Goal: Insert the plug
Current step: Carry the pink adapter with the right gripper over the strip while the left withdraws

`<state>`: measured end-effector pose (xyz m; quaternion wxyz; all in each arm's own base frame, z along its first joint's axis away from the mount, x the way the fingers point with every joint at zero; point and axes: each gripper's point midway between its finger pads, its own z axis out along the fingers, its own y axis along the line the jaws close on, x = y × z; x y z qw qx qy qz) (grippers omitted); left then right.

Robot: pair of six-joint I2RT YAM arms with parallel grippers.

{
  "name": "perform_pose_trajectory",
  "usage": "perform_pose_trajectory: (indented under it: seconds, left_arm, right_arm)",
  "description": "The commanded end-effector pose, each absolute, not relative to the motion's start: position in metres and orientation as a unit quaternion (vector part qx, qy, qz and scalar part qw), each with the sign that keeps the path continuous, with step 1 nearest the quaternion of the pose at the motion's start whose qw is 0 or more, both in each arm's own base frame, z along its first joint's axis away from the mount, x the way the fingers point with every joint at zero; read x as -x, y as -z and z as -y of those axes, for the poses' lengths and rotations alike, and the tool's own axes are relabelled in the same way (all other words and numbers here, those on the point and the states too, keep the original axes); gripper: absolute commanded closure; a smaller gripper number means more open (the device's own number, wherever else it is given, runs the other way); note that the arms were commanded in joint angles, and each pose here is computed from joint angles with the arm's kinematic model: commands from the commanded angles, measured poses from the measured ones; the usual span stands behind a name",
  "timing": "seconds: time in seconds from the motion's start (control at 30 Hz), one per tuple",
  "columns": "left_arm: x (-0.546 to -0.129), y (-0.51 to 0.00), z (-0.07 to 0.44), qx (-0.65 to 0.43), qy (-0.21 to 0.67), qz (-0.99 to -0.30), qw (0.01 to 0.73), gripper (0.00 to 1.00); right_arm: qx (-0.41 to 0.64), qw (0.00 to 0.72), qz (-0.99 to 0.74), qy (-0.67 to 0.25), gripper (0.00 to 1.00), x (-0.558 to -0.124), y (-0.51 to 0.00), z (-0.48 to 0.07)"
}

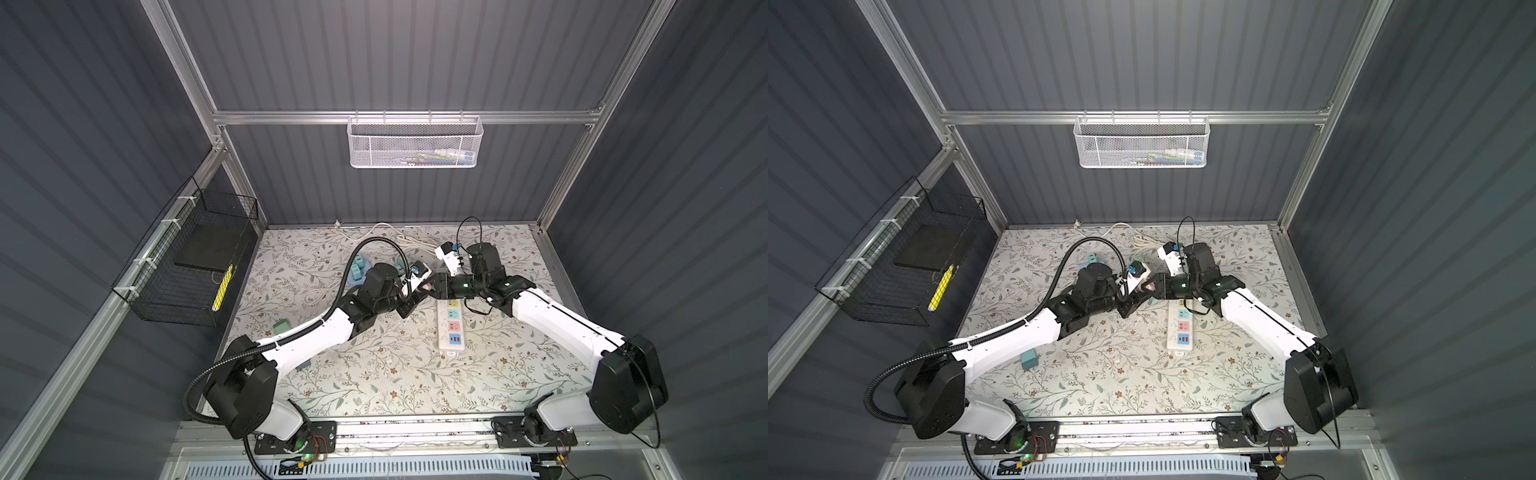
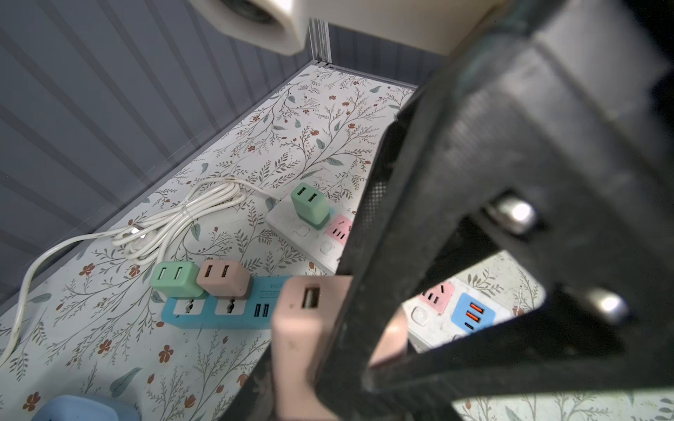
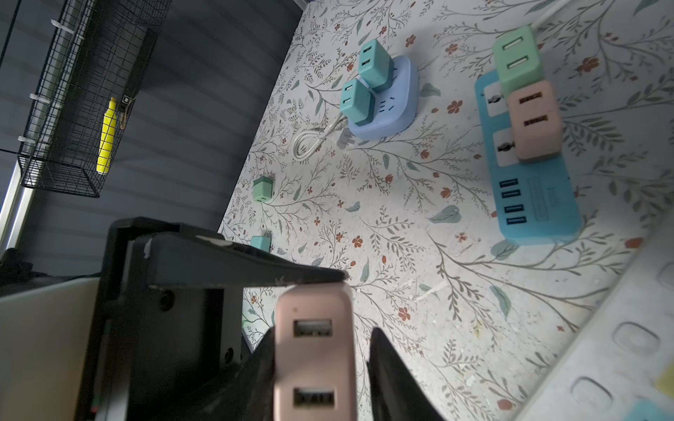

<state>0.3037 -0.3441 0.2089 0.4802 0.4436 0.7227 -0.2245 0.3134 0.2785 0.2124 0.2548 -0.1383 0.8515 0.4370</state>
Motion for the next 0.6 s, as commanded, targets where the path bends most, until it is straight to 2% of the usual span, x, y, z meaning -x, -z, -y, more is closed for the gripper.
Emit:
perform_pose_trajectory:
  seconds: [0.0, 0.07, 0.13, 0.17, 0.3, 0.37, 0.47, 0.57]
  left_arm:
    - [-0.300, -0.232, 0.348, -0.441, 0.241, -0.704, 0.502, 0.69]
    - [-0.301, -0.234, 0.347, -0.439, 0.238, -0.705, 0.504, 0.66]
    - [-0.302, -0.233, 0.344, -0.433, 0.235, -0.710, 0.503, 0.56]
    - [-0.303, -0.233, 0.342, -0.426, 0.232, -0.714, 0.504, 0.51]
    - [-0.314, -0.244, 0.324, -0.360, 0.214, -0.742, 0.523, 0.17]
    - [-0.315, -0.255, 0.311, -0.310, 0.219, -0.748, 0.544, 0.08]
    - [-0.320, -0.260, 0.282, -0.202, 0.225, -0.763, 0.572, 0.00]
    - [-0.327, -0.233, 0.242, -0.067, 0.194, -0.803, 0.560, 0.03]
  right_arm:
    - [0.146, 0.260, -0.843, -0.448, 0.64, -0.316, -0.223, -0.288]
    - [0.145, 0.261, -0.844, -0.446, 0.70, -0.316, -0.223, -0.288]
    - [0.146, 0.266, -0.845, -0.440, 0.73, -0.316, -0.224, -0.288]
    - [0.146, 0.272, -0.846, -0.434, 0.74, -0.316, -0.224, -0.287]
    - [0.130, 0.306, -0.856, -0.396, 0.77, -0.323, -0.223, -0.274]
    - [0.120, 0.330, -0.862, -0.365, 0.78, -0.328, -0.221, -0.262]
    - [0.094, 0.360, -0.882, -0.289, 0.77, -0.339, -0.206, -0.236]
    - [0.067, 0.391, -0.895, -0.203, 0.77, -0.348, -0.179, -0.206]
